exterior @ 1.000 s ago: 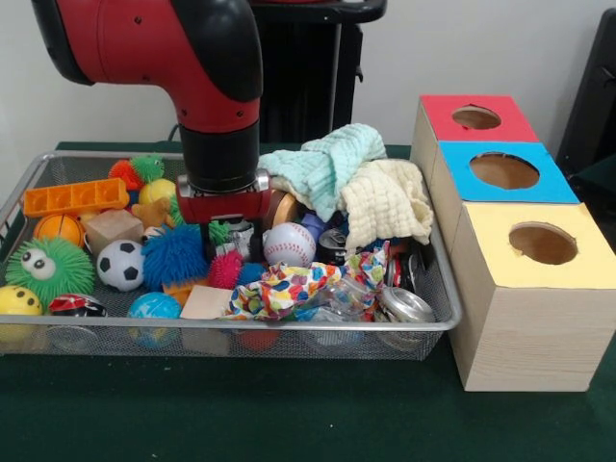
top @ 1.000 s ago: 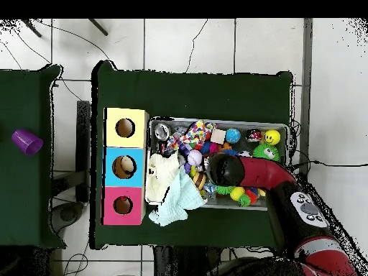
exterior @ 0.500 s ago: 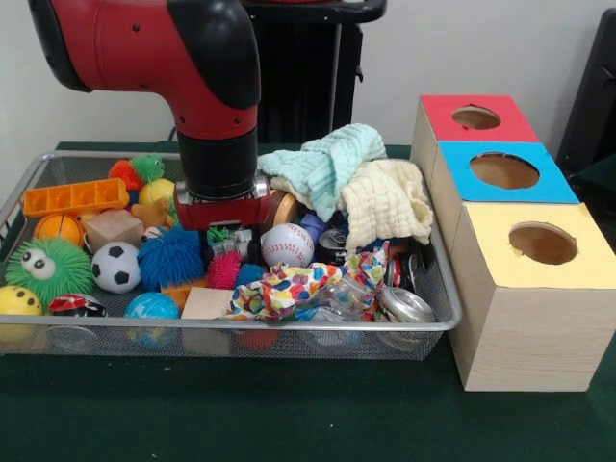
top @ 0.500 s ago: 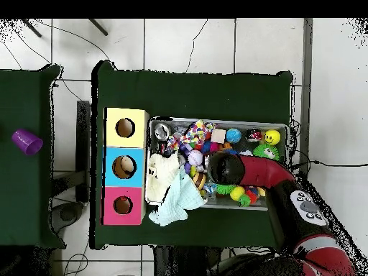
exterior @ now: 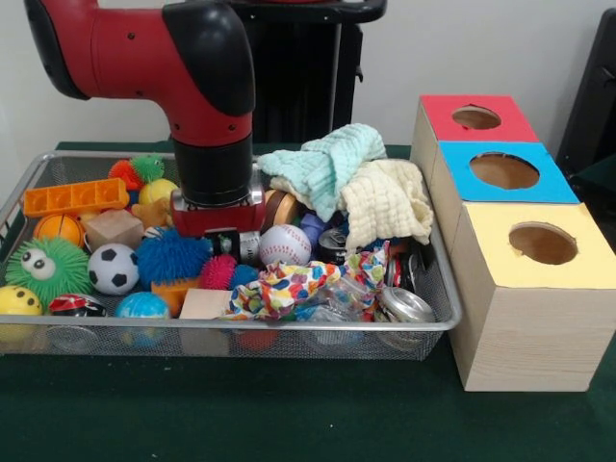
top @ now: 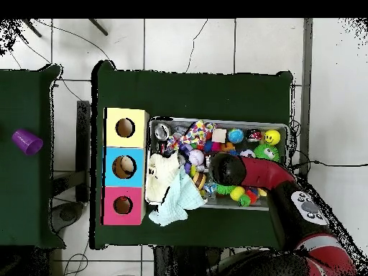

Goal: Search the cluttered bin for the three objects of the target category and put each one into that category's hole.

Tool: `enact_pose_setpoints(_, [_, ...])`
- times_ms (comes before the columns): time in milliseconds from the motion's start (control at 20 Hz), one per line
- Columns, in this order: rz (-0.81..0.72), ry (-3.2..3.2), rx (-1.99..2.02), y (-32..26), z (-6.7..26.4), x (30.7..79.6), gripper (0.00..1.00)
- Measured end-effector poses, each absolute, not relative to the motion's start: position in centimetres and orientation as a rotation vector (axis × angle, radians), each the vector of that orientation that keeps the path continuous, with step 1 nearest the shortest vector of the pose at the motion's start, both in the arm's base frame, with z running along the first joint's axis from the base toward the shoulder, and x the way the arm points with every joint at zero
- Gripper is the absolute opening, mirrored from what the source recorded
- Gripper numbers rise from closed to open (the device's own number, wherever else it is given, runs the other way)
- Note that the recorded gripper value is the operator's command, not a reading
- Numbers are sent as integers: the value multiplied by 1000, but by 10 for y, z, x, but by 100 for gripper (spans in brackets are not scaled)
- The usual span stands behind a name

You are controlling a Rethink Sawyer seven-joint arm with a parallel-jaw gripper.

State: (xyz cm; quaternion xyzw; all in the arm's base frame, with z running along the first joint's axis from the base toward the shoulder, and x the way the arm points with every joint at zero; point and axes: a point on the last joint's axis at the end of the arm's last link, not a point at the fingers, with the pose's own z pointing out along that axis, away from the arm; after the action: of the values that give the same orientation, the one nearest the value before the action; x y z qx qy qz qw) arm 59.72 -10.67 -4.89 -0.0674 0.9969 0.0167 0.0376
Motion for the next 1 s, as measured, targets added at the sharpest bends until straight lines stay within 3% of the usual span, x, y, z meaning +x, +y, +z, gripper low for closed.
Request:
enact_pose_setpoints(500, [62,3054,-220,-98,-39,582,0])
enact_pose_setpoints(1000, [46,3035,-145,-97,31,572,0])
